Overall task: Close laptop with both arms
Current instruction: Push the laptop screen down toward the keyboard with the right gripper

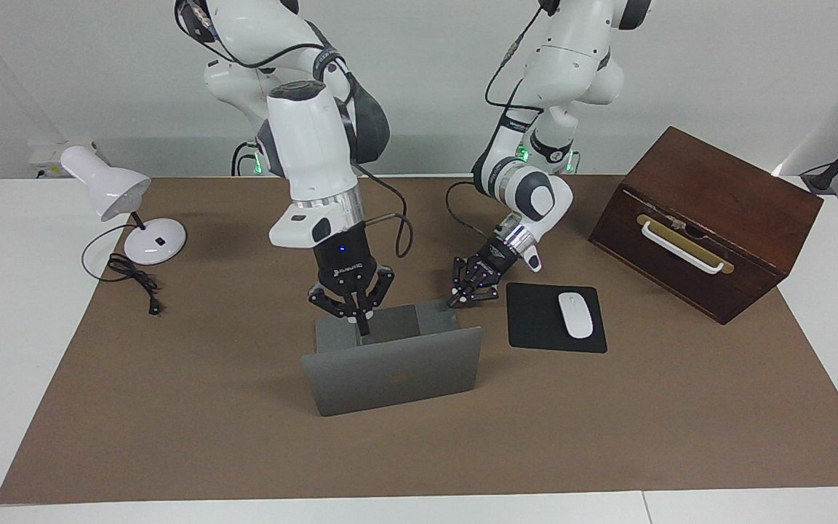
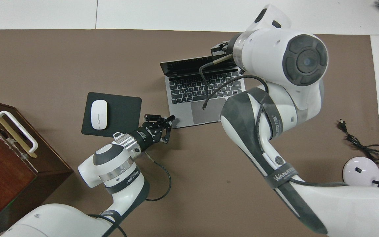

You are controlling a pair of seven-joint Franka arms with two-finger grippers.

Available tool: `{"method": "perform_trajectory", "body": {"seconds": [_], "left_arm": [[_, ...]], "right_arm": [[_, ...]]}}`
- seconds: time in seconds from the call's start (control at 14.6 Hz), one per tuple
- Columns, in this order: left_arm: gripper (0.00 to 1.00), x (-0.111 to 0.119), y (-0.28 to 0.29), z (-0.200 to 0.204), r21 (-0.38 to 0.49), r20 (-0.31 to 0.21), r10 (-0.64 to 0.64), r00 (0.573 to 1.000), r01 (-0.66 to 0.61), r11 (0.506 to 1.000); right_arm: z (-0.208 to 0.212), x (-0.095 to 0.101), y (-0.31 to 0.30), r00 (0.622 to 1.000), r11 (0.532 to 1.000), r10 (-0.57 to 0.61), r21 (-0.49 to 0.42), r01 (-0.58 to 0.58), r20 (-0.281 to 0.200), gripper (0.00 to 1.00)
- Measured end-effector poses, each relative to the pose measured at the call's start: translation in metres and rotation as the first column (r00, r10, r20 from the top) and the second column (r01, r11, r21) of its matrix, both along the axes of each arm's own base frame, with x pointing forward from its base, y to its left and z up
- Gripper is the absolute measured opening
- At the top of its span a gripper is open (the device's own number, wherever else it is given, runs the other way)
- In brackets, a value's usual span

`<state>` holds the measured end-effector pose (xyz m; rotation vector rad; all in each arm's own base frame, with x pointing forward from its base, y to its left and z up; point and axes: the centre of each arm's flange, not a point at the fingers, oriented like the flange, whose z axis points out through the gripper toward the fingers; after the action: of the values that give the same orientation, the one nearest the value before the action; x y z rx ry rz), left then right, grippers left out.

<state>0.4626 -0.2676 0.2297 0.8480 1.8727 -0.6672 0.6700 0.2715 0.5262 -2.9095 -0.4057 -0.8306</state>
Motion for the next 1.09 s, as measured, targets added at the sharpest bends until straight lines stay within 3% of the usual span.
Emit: {"method": "perform_trajectory", "body": {"seconds": [0.62, 1.09], "left_arm": [[0.01, 0.006, -0.001, -0.005, 0.016, -0.009, 0.014, 1.000, -0.014, 1.000], [0.01, 0.007, -0.002, -0.008, 0.019, -0.012, 0.014, 1.000, -0.014, 1.000]], "right_arm": [[-0.028, 0.034, 0.023, 1.000, 1.000, 0.002, -0.003, -0.002, 0.020, 0.01], [-0.040, 0.041, 0.035, 1.000, 1.000, 0.014, -0.012, -0.014, 0.025, 0.01]]}}
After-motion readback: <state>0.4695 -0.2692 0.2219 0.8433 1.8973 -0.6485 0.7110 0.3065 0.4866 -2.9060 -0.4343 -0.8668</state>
